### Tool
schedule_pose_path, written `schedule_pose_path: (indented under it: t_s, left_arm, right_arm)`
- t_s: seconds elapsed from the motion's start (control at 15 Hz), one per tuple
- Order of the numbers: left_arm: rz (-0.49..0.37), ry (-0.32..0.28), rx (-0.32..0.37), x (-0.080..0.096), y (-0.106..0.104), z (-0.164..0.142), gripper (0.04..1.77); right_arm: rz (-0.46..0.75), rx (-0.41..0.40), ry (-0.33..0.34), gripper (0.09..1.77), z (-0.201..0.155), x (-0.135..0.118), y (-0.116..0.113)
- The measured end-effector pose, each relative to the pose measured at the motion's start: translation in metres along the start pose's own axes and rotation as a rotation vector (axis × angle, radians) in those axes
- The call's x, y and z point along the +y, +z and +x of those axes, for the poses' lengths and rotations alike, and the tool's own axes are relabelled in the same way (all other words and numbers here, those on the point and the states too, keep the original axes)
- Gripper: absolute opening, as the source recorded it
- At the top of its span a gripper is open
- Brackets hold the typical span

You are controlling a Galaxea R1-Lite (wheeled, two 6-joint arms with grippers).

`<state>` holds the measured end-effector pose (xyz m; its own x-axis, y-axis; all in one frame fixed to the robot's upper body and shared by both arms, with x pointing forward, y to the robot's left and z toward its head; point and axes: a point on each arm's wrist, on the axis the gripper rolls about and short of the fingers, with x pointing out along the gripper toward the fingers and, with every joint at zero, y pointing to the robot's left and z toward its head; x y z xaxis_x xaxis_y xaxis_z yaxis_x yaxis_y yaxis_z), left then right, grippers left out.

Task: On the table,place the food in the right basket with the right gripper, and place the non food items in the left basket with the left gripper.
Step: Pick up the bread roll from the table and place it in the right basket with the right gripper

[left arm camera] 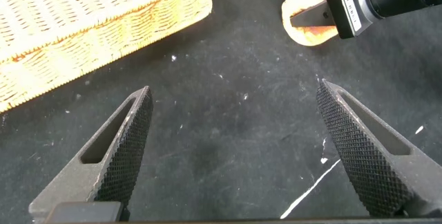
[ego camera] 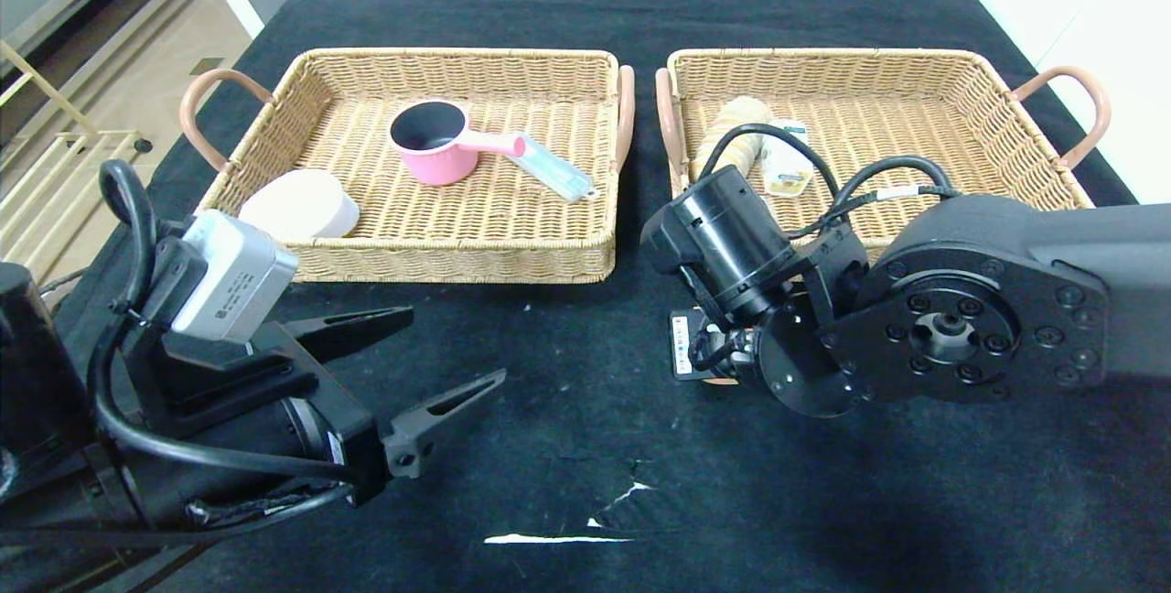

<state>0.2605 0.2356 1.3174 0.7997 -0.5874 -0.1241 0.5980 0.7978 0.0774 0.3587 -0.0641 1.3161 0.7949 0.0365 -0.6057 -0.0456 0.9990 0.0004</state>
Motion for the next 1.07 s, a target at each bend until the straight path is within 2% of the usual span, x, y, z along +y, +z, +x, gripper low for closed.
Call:
schedule_pose_path:
  t_s: [0.6,0.8,1.07]
  left_arm:
    - [-0.001,0.003,0.005,0.001,-0.001,0.000,1.72]
    - [-0.001,0.007,0.007,0.001,-0.001,0.001,1.72]
    - [0.000,0.008,0.008,0.001,-0.001,0.001,1.72]
  right_arm:
    - [0.012,-0.049,0.048,0.83,-0.035,-0.008,0.012]
    - [-0.032,-0.064,0.055,0.83,-0.051,-0.017,0.018]
    - [-0.120,-0.126,0.066,0.83,-0.077,-0.033,0.029]
